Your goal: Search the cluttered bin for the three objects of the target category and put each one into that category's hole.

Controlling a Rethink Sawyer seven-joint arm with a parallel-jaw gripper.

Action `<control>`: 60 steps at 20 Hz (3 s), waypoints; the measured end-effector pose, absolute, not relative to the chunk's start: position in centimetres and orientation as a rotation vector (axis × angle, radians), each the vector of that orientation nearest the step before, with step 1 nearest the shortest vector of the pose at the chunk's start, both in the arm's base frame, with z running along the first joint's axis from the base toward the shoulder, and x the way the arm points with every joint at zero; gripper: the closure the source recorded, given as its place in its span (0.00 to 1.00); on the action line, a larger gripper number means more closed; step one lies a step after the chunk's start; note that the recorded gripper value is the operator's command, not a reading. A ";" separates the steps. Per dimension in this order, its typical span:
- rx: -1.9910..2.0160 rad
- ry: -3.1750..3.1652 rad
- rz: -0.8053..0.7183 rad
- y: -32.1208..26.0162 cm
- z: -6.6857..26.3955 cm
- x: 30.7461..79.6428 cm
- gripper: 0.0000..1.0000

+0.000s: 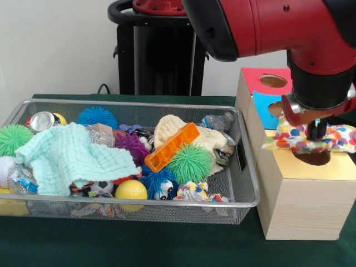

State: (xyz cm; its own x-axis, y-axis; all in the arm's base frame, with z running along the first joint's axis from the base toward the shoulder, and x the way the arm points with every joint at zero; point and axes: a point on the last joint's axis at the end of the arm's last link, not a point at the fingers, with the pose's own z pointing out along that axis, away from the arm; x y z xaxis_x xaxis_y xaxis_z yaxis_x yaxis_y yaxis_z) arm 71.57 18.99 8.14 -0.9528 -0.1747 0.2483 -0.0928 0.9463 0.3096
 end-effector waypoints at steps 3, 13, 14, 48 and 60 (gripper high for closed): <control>0.226 -2.700 -0.415 19.2 8.1 70.0 1.00; 0.238 -2.733 -0.391 19.4 7.1 70.6 1.00; 0.239 -2.733 -0.389 19.4 7.1 70.6 1.00; 0.340 -2.801 -0.276 20.5 7.8 69.8 1.00; 0.357 -2.817 -0.252 20.5 8.0 69.9 1.00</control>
